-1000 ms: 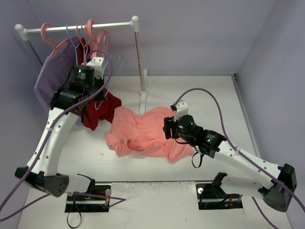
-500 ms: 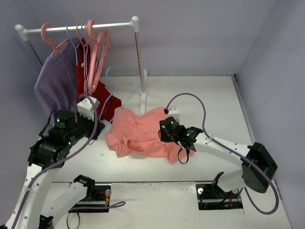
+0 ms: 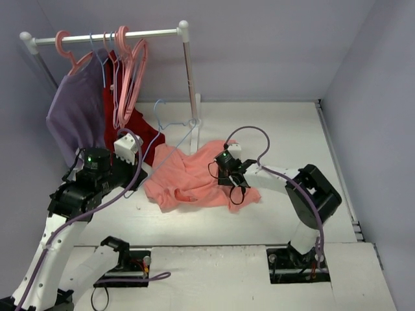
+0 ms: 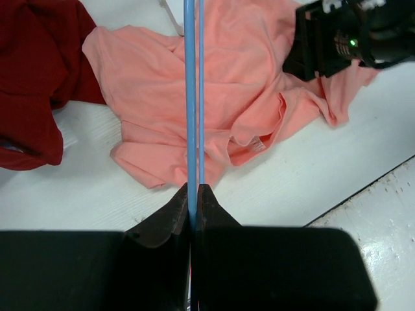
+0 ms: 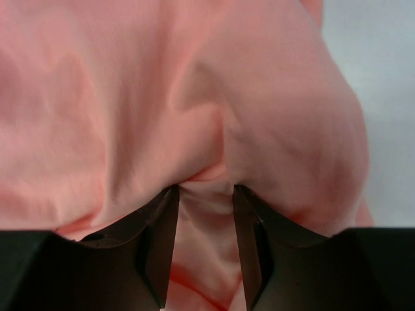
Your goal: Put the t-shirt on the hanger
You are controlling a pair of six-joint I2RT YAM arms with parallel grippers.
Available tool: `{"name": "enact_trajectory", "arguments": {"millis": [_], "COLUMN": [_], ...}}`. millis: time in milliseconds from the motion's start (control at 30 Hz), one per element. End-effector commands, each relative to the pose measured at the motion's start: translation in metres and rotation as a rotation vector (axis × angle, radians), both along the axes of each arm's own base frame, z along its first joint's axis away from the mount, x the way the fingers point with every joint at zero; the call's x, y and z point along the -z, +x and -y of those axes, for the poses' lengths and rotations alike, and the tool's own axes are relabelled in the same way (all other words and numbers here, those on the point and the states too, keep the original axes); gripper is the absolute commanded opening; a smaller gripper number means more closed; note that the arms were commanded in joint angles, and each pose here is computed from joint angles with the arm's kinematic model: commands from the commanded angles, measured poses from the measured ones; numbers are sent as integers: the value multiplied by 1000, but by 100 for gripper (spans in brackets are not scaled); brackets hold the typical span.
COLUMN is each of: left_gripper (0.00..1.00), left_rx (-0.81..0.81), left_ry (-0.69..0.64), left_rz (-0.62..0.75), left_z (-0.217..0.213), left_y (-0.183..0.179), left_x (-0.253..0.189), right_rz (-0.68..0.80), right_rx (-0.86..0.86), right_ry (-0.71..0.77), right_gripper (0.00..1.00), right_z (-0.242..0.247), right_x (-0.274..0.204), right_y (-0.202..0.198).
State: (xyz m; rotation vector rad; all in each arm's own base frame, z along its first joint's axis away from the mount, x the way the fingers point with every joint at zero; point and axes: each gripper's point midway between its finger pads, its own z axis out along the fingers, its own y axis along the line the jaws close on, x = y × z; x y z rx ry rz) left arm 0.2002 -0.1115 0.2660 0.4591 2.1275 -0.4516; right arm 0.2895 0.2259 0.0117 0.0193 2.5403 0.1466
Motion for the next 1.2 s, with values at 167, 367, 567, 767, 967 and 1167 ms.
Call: {"name": "enact_trajectory", "arguments": {"millis": [167, 367, 567, 767, 967, 1167], "left_gripper": [0, 0, 0, 0, 0, 0], "left_rx": [42, 57, 60, 34, 32, 29], "left_ry": [-47, -59, -70, -75, -87, -93], "left_rz": [97, 88, 72, 46, 31, 43], "left_z": [13, 17, 18, 14, 15, 15], "left_y": [15, 16, 11, 4, 0, 0], "left_x": [-31, -31, -24, -10, -5, -10], "right_rz": [105, 274, 316, 283, 209, 158], "right_rx": [-129, -186, -148, -118, -111, -101], "right_ry": [-186, -104, -19, -12, -72, -122], "right_gripper": [36, 38, 42, 42, 42, 42], "right_z": [17, 13, 5, -16, -14, -5], "right_x": [-10, -90, -126, -109, -74, -48], "right_y": [117, 177, 130, 82, 69, 61]}}
